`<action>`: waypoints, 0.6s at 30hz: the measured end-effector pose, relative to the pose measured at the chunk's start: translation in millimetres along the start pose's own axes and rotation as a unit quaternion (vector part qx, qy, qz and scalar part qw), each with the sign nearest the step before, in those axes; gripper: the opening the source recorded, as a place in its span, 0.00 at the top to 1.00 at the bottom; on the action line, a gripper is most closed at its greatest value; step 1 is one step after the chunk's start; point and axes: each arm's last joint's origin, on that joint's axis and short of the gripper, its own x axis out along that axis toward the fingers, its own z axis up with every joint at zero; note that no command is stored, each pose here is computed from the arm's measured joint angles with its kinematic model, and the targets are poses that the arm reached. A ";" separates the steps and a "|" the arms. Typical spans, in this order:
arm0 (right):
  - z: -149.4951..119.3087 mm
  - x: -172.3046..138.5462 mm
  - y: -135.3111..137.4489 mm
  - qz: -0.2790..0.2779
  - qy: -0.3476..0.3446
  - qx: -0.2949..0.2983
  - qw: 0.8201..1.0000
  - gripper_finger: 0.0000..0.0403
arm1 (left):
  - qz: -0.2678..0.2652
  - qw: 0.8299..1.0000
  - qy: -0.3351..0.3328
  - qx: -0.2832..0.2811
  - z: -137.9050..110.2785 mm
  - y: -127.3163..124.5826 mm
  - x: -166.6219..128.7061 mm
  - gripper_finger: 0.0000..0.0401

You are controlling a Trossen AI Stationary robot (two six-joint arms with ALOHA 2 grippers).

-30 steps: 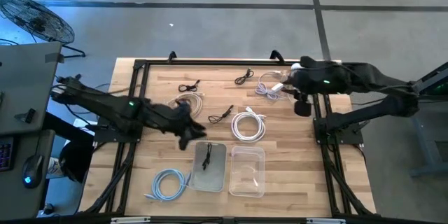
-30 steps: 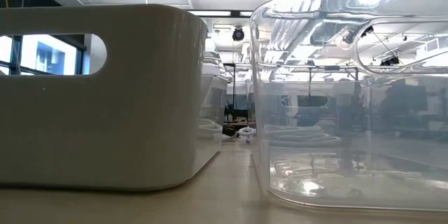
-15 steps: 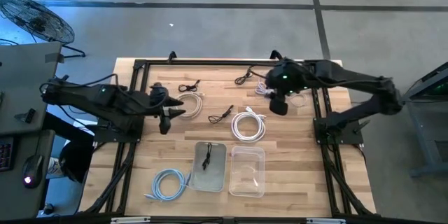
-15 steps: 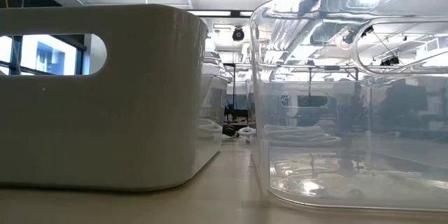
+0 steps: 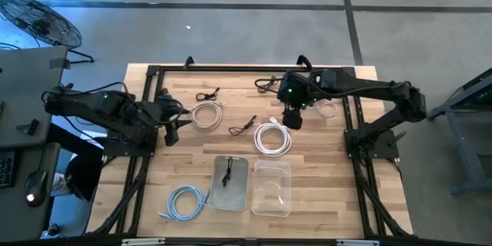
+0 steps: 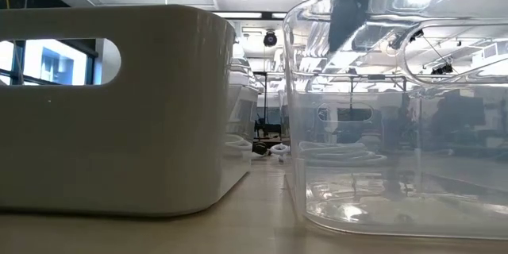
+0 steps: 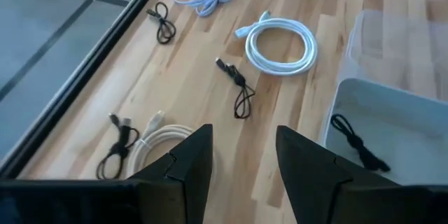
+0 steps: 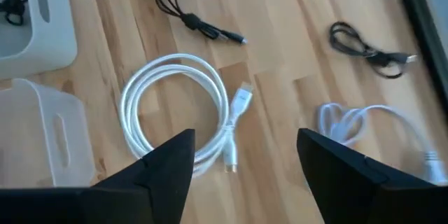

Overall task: Pick & Place USB Port
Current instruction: Put the white HDMI cable into the transparent bin

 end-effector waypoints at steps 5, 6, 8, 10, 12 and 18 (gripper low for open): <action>-10.6 30.7 -5.8 0.045 -0.004 0.048 0.998 0.40 | 0.000 1.000 -0.004 0.013 -6.6 9.6 -13.5 0.62; -13.6 36.7 -6.7 0.047 -0.004 0.056 0.997 0.40 | 0.001 1.000 -0.002 0.015 -8.3 11.3 -15.5 0.62; -21.6 48.1 -7.3 0.044 0.004 0.058 0.997 0.39 | 0.002 1.000 0.002 0.019 -11.2 14.0 -18.7 0.62; -29.8 58.9 -8.8 0.022 0.010 0.058 0.998 0.39 | 0.003 1.000 0.007 0.026 -13.5 16.1 -21.0 0.62; -37.7 68.2 -10.0 0.012 0.017 0.074 0.997 0.39 | 0.005 0.999 0.010 0.032 -15.7 18.1 -23.3 0.62; -51.3 86.6 -12.7 0.031 0.016 0.121 0.992 0.39 | 0.026 0.999 0.010 0.046 -17.5 20.8 -24.7 0.62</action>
